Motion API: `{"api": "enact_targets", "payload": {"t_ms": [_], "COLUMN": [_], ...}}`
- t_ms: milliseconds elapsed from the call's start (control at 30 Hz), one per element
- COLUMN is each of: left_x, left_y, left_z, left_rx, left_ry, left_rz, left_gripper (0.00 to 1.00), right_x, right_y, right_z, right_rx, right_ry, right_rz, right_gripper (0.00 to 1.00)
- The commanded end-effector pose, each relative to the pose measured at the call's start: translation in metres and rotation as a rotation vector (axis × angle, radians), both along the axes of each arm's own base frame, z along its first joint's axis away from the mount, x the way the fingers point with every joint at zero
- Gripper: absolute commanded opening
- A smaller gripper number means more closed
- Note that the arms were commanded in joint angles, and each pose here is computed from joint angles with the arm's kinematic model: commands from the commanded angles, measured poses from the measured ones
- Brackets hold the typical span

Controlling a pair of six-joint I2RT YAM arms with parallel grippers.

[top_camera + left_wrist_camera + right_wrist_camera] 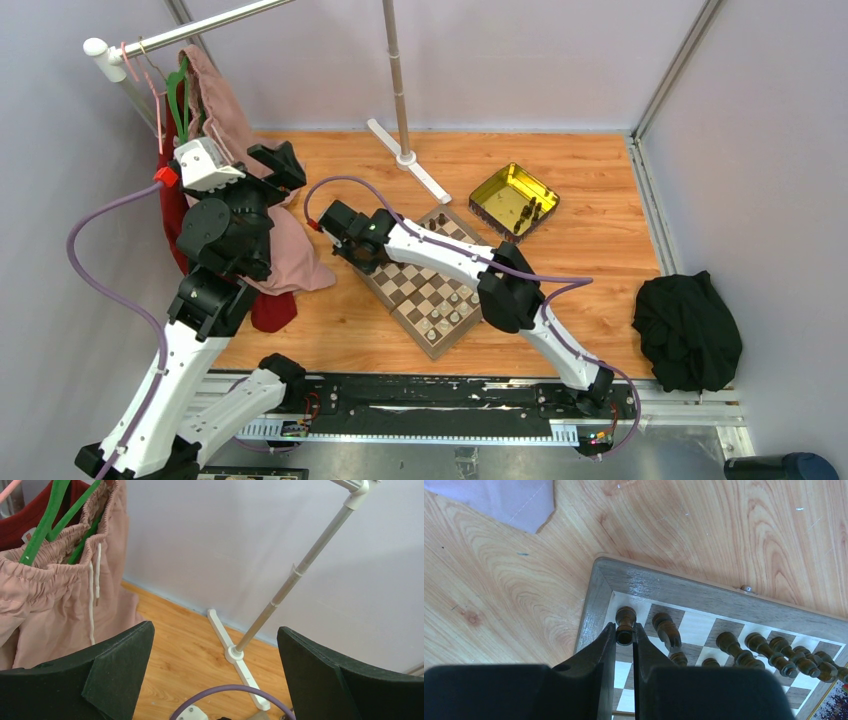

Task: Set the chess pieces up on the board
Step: Place the chess piece on the chessboard.

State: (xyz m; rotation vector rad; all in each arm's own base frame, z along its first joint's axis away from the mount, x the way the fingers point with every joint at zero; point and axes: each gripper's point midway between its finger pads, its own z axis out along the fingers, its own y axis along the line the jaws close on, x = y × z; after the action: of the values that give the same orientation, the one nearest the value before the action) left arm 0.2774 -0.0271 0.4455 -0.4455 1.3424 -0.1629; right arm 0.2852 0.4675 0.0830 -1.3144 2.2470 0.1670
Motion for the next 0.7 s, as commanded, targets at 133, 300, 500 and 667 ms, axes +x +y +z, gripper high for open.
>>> {"api": "enact_targets", "payload": {"t_ms": [133, 300, 500, 667], "left_x": [-0.0033, -0.0043, -0.0031, -0.0014], "left_y": [-0.0013, -0.0011, -0.0018, -0.0029], "left_z": [0.0113, 0.0102, 0.0123, 0.0096], "left_rx": [-0.003, -0.005, -0.001, -0.002], "left_ry": [-0.032, -0.031, -0.034, -0.028], "left_rz": [-0.013, -0.014, -0.015, -0.016], "left_gripper": [1.00, 1.00, 1.00, 1.00], "right_x": [0.0033, 0.0023, 0.0031, 0.0034], "right_y": [-0.0051, -0.0067, -0.0058, -0.0067], "right_z": [-0.0069, -0.0102, -0.0092, -0.0107], "right_rx": [-0.025, -0.030, -0.027, -0.030], "right_ry": [0.017, 0.026, 0.022, 0.024], "right_rz": [0.008, 0.008, 0.008, 0.009], "right_gripper": [0.00, 0.02, 0.11, 0.17]}}
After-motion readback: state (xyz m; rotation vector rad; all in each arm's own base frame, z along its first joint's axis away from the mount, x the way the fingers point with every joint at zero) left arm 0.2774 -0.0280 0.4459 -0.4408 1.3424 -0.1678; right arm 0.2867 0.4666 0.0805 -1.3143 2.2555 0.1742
